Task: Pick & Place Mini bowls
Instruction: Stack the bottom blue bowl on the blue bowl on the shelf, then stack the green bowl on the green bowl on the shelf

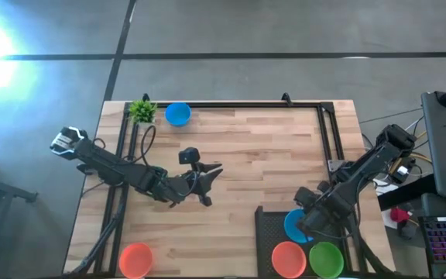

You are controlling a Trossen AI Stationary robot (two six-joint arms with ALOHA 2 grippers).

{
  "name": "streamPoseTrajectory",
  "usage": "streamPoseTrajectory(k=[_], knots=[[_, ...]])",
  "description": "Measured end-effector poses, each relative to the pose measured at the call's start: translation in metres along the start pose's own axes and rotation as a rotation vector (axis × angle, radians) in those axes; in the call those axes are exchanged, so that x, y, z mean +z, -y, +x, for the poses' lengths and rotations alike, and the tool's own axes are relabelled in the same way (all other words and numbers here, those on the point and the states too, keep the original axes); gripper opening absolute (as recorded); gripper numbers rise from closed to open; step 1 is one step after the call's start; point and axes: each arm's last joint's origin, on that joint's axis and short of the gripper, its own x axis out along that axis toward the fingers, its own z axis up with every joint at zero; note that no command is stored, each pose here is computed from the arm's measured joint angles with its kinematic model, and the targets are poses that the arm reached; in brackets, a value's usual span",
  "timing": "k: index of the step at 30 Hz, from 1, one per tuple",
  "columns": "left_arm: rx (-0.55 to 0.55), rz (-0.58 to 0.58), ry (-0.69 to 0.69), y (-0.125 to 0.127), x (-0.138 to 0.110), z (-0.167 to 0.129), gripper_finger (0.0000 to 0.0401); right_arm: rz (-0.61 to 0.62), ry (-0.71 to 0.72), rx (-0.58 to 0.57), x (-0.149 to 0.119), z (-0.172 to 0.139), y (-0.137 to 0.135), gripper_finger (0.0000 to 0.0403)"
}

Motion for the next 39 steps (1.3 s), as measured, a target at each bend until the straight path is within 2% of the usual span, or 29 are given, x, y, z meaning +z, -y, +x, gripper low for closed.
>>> streamPoseTrajectory(k=[8, 15, 21, 25, 32, 39], knots=[[-0.028, -0.031, -0.088, 0.004, -0.012, -0.001, 0.0069, 0.025, 0.041, -0.006, -0.003, 0.002, 0.0, 0.0008], [-0.042, -0.088, -0.206, 0.007, -0.028, -0.004, 0.0069, 0.065, 0.086, 0.016, -0.012, 0.02, 0.001, 0.0008], [-0.037, -0.111, -0.319, 0.007, -0.042, -0.008, 0.0069, 0.07, 0.183, 0.051, -0.013, 0.009, -0.005, 0.0008], [-0.053, -0.149, -0.42, 0.004, -0.054, -0.015, 0.0069, 0.042, 0.326, 0.086, -0.013, -0.002, -0.01, 0.0008], [-0.033, -0.225, -0.567, 0.001, -0.071, -0.024, 0.0069, -0.053, 0.716, 0.071, -0.014, -0.01, -0.011, 0.0008], [-0.07, -0.31, -0.684, 0.006, -0.088, -0.028, 0.0069, -0.106, 0.905, 0.039, -0.013, -0.014, -0.011, 0.0008]])
